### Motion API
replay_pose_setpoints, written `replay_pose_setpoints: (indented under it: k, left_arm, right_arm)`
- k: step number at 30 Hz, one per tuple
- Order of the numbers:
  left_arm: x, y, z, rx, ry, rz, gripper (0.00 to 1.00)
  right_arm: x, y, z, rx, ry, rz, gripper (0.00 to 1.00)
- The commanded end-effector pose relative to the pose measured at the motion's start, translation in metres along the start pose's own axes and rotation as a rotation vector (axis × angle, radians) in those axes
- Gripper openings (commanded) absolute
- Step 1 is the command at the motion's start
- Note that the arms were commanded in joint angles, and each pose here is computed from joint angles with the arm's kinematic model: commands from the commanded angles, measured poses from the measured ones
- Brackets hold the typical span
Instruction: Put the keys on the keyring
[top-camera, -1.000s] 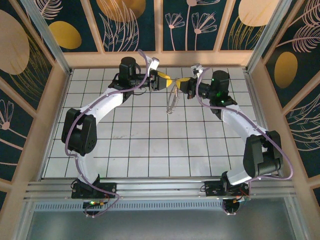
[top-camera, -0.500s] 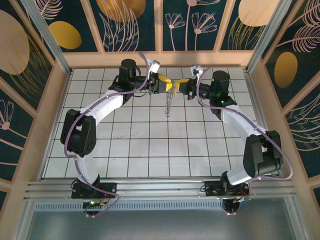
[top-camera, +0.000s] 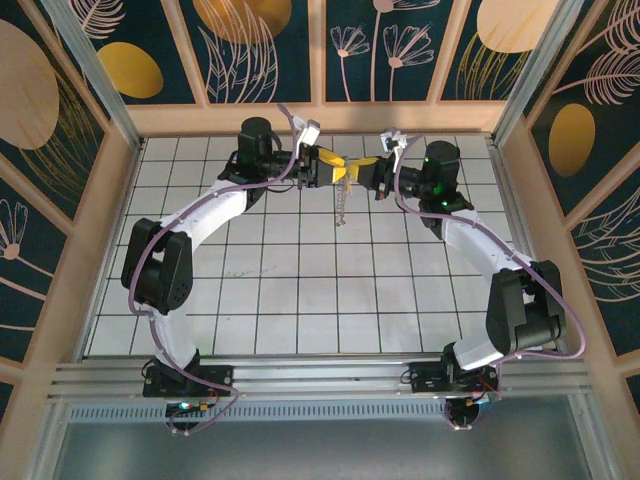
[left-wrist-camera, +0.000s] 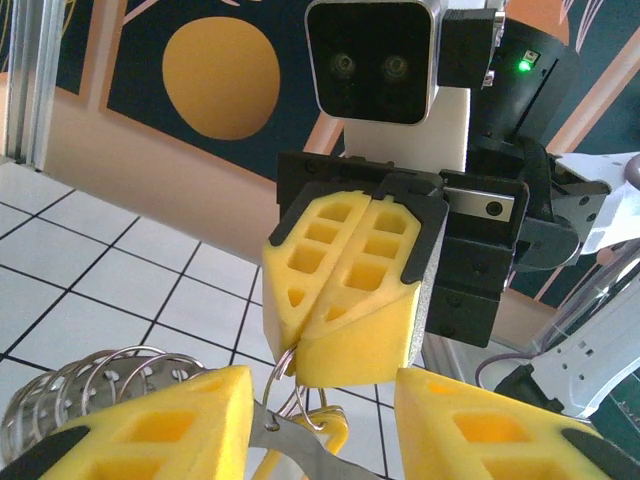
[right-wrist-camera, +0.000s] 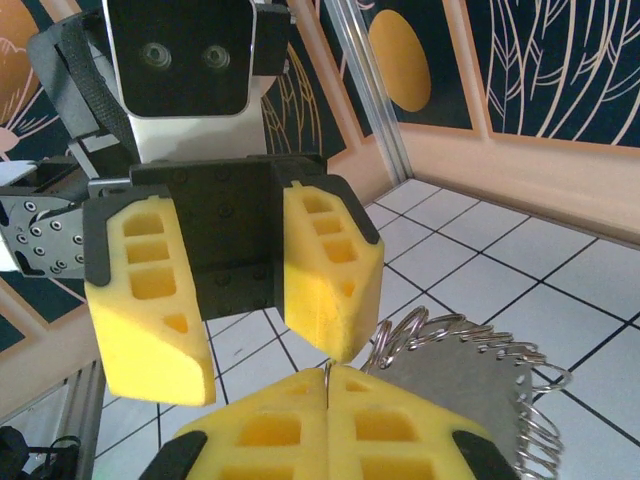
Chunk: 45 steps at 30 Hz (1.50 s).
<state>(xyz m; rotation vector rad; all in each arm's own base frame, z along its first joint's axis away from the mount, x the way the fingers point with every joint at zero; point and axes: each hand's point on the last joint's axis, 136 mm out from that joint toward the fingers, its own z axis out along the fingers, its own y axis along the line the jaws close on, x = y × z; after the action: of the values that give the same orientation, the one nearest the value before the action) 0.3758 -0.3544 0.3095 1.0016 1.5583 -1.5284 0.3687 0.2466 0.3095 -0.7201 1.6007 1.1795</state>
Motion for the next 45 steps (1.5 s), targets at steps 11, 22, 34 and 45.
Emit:
replay_pose_setpoints:
  k: [11, 22, 34, 45]
  left_arm:
    - [-0.006, -0.014, 0.006, 0.055, -0.002, 0.043, 0.31]
    - [-0.010, -0.017, 0.006, 0.068, -0.018, 0.048, 0.03]
    - [-0.014, -0.021, 0.006, 0.075, -0.020, 0.073, 0.33]
    - [-0.015, -0.027, 0.006, 0.111, 0.004, 0.102, 0.18]
  right_arm:
    - [-0.013, 0.010, 0.001, -0.064, -0.036, -0.042, 0.00]
    - [-0.011, 0.009, 0.003, -0.060, -0.031, -0.039, 0.00]
    - [-0.010, 0.005, 0.000, -0.047, -0.024, -0.045, 0.00]
    - [-0.010, 0.013, -0.008, -0.104, 0.006, -0.062, 0.00]
